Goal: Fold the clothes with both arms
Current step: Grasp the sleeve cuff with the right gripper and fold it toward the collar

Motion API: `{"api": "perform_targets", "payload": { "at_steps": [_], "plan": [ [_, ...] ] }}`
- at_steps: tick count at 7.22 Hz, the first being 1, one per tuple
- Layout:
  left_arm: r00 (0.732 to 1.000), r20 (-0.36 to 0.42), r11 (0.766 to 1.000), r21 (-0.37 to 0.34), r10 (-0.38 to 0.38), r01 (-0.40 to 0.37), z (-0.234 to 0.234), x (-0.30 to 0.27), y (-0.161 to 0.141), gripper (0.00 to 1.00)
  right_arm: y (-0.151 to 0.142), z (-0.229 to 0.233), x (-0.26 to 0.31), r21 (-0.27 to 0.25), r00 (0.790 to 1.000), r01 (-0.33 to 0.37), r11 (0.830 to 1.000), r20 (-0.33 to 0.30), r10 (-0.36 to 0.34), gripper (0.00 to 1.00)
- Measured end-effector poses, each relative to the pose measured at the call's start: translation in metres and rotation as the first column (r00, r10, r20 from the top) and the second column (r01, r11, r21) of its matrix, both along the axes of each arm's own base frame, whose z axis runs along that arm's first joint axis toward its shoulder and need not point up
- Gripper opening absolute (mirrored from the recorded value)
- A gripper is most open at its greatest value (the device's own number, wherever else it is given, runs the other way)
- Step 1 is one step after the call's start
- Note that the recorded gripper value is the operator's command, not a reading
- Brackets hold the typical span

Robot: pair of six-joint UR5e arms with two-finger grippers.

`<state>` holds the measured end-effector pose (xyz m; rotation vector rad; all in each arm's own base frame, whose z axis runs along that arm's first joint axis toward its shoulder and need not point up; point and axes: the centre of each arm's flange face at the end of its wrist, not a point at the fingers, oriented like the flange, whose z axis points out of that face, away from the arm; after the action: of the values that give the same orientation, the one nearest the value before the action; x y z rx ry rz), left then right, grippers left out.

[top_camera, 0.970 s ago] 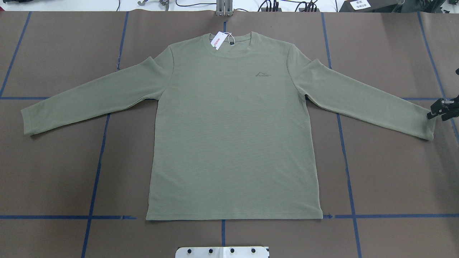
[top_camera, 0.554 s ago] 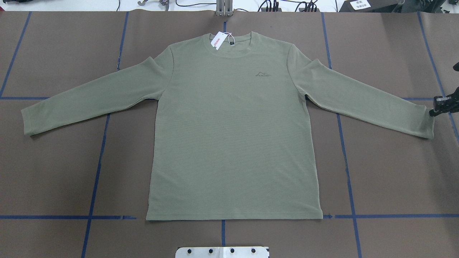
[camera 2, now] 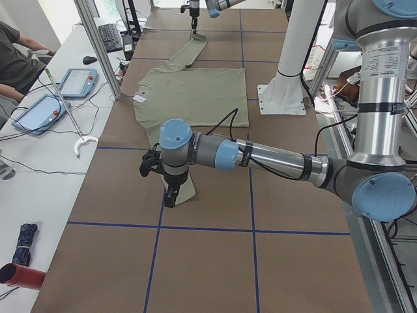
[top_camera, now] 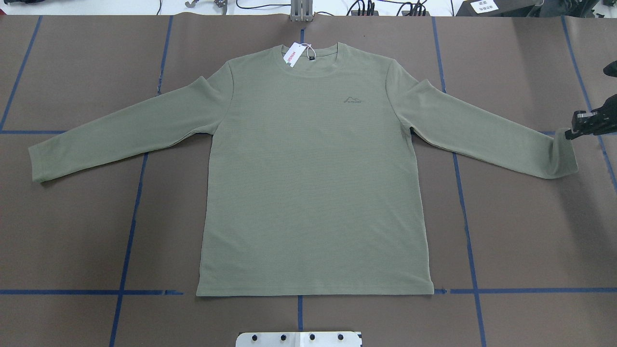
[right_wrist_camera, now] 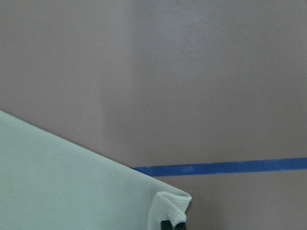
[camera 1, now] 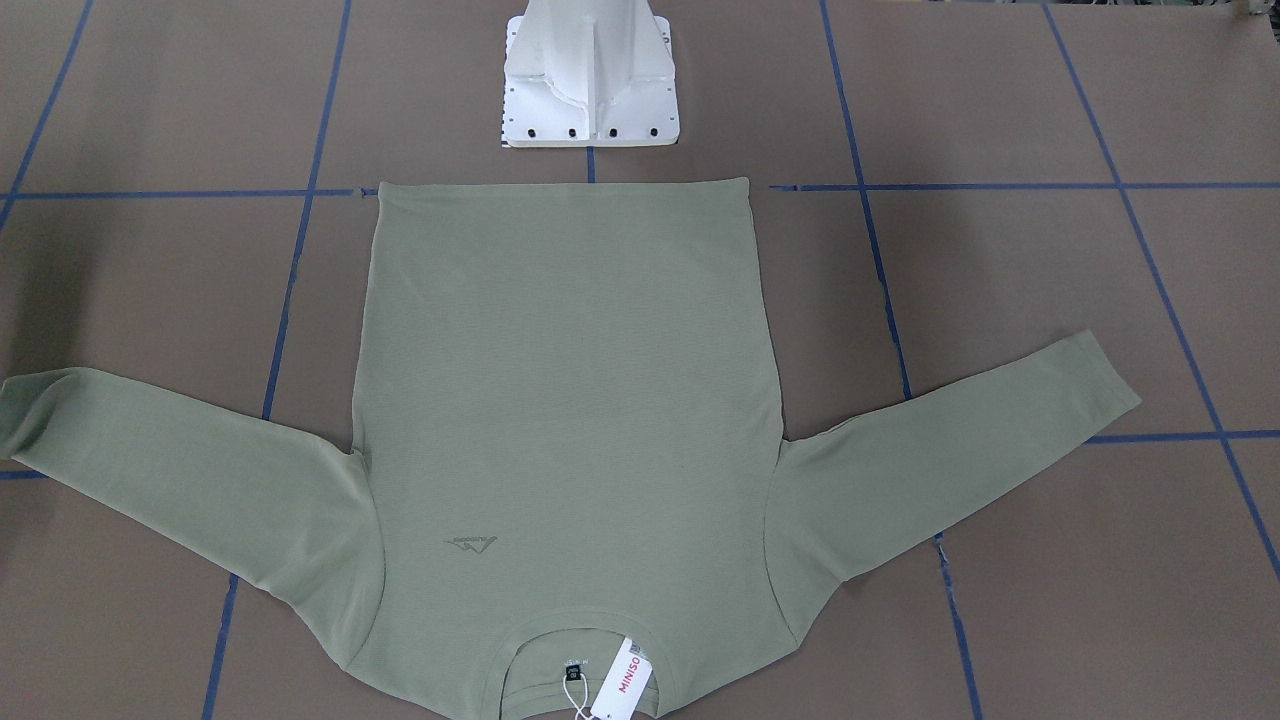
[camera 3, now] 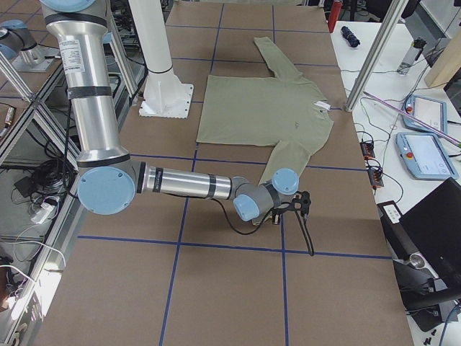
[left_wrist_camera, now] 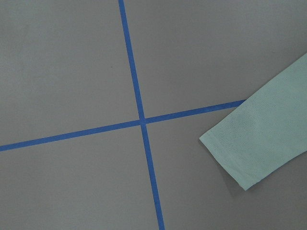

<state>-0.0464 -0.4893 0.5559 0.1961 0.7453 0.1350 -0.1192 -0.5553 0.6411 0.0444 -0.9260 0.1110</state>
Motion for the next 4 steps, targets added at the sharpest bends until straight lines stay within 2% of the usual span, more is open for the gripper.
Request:
{"api": "perform_targets", "payload": {
  "at_steps": [1,2,3,4],
  "plan": [
    [1.000,-0.002,1.000,0.013,0.000,0.000,-0.007,0.000,0.000,1.00,0.001,-0.032,-0.001,0.047,1.000,-0.007,0.999,0.023,0.006,0.00],
    [1.000,-0.003,1.000,0.027,0.000,0.000,-0.014,0.000,0.000,1.00,0.001,-0.069,-0.012,0.067,0.998,-0.022,0.997,0.053,0.019,0.00],
    [1.000,-0.004,0.999,0.038,0.000,0.000,-0.020,0.000,0.000,1.00,-0.003,-0.114,-0.040,0.059,0.995,-0.041,0.997,0.095,0.035,0.00],
    [1.000,-0.005,0.999,0.050,0.000,0.000,-0.025,0.000,0.001,1.00,-0.015,-0.174,-0.082,0.020,0.986,-0.073,0.997,0.150,0.069,0.00]
  ]
}}
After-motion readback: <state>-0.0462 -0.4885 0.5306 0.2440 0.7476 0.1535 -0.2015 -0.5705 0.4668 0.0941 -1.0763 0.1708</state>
